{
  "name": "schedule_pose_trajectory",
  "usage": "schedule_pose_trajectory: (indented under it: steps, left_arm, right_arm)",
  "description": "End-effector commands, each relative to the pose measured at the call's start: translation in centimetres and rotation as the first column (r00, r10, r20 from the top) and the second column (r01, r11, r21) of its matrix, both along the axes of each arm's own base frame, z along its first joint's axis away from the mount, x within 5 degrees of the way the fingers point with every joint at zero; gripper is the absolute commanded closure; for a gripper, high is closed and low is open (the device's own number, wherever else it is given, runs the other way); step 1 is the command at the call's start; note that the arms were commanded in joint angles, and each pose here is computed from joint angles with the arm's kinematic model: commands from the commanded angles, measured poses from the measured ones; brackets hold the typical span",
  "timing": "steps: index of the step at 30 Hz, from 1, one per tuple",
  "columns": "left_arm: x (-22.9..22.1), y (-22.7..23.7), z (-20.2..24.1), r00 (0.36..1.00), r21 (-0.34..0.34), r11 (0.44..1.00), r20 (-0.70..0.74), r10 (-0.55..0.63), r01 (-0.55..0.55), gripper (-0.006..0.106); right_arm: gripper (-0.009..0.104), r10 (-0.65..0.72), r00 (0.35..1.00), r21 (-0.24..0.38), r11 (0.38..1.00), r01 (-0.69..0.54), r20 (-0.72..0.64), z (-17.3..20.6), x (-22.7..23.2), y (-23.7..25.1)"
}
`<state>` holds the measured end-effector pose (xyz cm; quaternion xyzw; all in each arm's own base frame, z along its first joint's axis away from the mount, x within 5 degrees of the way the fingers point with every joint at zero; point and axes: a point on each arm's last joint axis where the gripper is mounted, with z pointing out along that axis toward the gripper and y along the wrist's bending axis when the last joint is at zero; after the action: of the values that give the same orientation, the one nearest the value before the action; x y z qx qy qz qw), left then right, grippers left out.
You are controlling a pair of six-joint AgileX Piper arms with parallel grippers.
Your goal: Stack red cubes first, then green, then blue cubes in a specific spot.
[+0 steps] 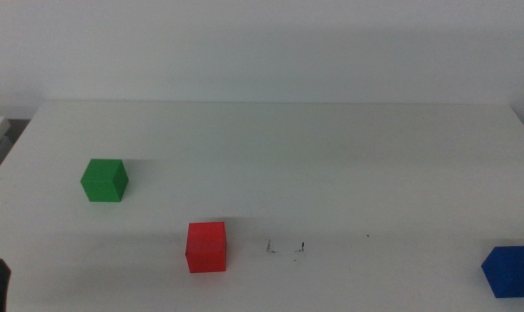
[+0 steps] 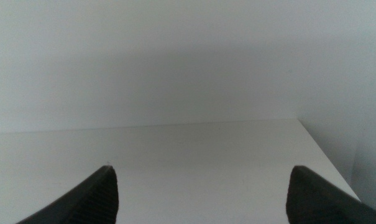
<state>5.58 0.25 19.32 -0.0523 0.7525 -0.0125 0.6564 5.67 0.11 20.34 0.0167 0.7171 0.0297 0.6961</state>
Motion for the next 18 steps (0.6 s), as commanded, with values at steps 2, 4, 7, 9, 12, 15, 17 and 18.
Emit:
schedule_pose_trajectory:
  steps: [2,4,7,9,12,15,17,18]
  left_arm:
    - [0.1,0.0,2.0,0.998,-0.005,1.000,-0.056,-0.002,0.002,0.007]
    - [0.4,-0.3,4.2,0.975,-0.062,0.998,-0.221,-0.028,0.014,0.007]
    - [3.1,-1.0,8.5,0.926,-0.090,0.991,-0.356,-0.129,0.103,0.007]
    - [6.2,-1.7,12.0,0.820,-0.207,0.968,-0.522,-0.233,0.144,0.007]
    - [10.0,-2.5,13.0,0.695,-0.265,0.949,-0.650,-0.308,0.172,0.007]
    - [13.9,-4.4,12.1,0.591,-0.307,0.939,-0.732,-0.339,0.158,0.007]
    - [15.6,-6.4,11.4,0.550,-0.287,0.946,-0.771,-0.320,0.149,0.007]
    - [16.2,-7.6,10.9,0.524,-0.283,0.950,-0.794,-0.310,0.133,0.007]
  right_arm:
    - [0.003,-0.009,1.000,-0.022,1.000,0.009,0.009,0.0,0.0,-0.1]
    - [0.003,-0.009,1.000,-0.022,1.000,0.009,0.009,0.0,0.0,-0.1]
    - [0.003,-0.009,1.000,-0.022,1.000,0.009,0.009,0.0,0.0,-0.1]
    - [0.003,-0.009,1.000,-0.022,1.000,0.009,0.009,0.0,0.0,-0.1]
    - [0.003,-0.009,1.000,-0.022,1.000,0.009,0.009,0.0,0.0,-0.1]
    - [0.003,-0.009,1.000,-0.022,1.000,0.009,0.009,0.0,0.0,-0.1]
    - [0.003,-0.009,1.000,-0.022,1.000,0.009,0.009,0.0,0.0,-0.1]
    - [0.003,-0.009,1.000,-0.022,1.000,0.009,0.009,0.0,0.0,-0.1]
